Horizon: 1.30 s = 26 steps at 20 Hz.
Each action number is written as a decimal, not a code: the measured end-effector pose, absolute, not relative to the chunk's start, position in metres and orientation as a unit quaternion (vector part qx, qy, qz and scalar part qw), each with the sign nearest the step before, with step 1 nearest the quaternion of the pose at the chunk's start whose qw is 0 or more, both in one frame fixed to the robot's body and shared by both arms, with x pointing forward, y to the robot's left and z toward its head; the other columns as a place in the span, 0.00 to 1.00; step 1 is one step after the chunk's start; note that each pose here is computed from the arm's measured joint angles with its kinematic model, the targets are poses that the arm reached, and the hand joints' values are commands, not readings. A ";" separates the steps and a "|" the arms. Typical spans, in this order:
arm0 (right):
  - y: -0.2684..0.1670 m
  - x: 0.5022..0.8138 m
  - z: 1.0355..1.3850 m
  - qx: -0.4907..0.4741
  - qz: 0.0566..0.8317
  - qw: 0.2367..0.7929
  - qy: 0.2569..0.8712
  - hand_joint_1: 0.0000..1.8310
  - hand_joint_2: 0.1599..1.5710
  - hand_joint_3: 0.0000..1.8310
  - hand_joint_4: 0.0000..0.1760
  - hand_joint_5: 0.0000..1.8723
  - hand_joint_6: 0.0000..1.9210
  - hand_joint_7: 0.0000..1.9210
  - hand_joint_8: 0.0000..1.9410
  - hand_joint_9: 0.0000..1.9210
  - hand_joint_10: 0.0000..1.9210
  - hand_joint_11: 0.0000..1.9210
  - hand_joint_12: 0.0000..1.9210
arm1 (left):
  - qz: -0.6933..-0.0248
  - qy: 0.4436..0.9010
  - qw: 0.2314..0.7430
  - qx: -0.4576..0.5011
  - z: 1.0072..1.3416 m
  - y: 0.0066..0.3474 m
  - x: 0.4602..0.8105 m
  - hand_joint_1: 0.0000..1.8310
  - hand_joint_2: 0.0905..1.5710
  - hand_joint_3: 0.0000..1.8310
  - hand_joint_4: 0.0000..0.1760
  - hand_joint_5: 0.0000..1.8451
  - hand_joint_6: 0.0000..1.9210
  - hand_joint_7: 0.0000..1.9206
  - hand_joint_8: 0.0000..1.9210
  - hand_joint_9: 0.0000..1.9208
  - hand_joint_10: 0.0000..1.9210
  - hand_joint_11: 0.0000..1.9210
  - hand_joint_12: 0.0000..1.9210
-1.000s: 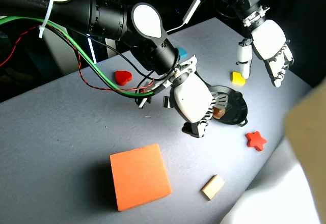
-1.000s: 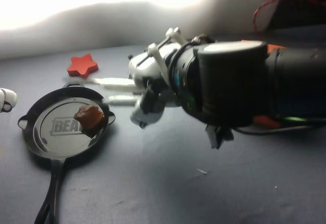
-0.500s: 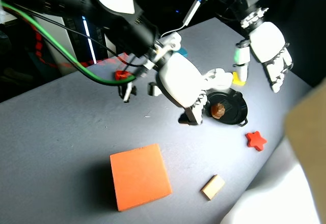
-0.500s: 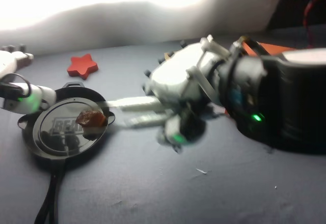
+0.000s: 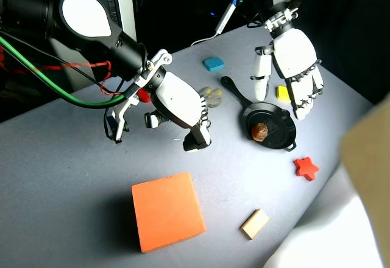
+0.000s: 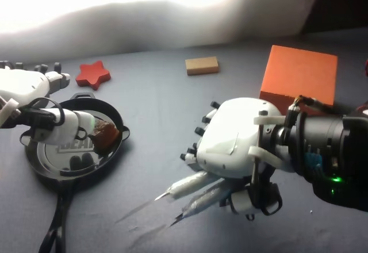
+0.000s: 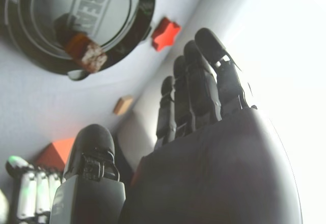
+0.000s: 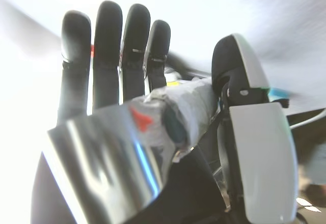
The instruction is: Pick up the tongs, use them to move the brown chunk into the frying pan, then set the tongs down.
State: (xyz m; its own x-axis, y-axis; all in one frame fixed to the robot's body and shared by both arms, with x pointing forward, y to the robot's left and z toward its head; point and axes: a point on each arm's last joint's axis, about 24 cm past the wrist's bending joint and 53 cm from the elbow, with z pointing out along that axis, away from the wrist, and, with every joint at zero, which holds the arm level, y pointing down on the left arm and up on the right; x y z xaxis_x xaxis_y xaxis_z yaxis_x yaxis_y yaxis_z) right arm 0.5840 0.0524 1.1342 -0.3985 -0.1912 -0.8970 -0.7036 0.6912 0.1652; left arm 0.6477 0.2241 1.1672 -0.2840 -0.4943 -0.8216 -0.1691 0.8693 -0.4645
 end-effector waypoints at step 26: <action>0.000 0.580 1.147 -0.276 0.212 0.494 0.797 0.08 0.59 0.00 0.00 0.00 0.00 0.01 0.00 0.02 0.00 0.00 0.20 | -0.191 0.782 0.561 -0.195 1.185 0.194 0.644 0.02 0.83 0.00 0.31 0.04 0.00 0.10 0.00 0.14 0.00 0.00 0.57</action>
State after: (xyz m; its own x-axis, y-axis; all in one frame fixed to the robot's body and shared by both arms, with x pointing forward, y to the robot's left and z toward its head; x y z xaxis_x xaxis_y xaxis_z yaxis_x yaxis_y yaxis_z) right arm 0.5802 0.0003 1.1465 -0.3598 -0.2306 -0.9041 -0.6493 0.7578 0.0651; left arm 0.6440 0.1944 1.1852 -0.2952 -0.5202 -0.8014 -0.0909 0.8503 -0.5184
